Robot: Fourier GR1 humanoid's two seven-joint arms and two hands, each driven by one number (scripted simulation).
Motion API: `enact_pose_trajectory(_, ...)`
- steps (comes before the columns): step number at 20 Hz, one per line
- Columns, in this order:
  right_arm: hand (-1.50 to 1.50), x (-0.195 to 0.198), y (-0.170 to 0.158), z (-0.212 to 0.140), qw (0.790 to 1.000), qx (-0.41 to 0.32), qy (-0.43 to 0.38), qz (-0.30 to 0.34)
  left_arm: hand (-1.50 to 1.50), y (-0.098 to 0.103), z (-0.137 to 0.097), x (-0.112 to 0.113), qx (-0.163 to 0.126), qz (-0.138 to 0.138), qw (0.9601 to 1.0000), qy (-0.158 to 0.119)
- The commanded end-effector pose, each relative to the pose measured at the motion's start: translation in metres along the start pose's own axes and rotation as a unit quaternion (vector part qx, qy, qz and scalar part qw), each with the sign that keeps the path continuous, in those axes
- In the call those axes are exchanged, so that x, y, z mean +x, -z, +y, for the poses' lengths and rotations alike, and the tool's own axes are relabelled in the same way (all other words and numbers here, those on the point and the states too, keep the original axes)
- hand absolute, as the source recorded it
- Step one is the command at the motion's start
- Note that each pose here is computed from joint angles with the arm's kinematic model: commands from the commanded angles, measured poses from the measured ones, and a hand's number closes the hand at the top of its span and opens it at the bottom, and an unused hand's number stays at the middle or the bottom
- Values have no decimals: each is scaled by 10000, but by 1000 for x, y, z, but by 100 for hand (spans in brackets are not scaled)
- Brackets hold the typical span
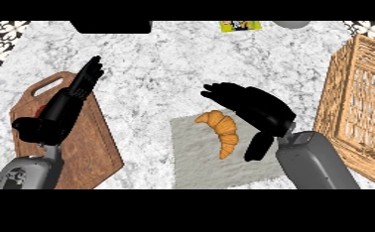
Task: Pick the croissant from the placemat and place it in the basket
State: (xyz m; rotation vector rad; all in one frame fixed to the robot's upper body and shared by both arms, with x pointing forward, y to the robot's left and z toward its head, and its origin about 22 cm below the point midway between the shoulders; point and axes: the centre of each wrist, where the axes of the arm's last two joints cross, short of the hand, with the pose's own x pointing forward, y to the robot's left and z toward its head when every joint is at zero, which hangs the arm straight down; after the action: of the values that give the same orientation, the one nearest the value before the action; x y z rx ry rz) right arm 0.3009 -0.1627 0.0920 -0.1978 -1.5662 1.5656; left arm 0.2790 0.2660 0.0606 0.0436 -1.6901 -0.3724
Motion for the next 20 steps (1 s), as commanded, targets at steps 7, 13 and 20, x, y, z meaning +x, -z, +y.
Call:
enact_pose_trajectory(7,-150,5,11,30,9991,159,-339,180,0,7,4,2,-4,33,10000,33)
enact_pose_trajectory(13,-150,4,26,53,9987,197,-344,312,0,-11,4,-1,-17,-13,10000,34)
enact_pose_trajectory(20,-150,-10,35,57,9965,393,-442,585,0,9,-7,-21,-2,-48,10000,56)
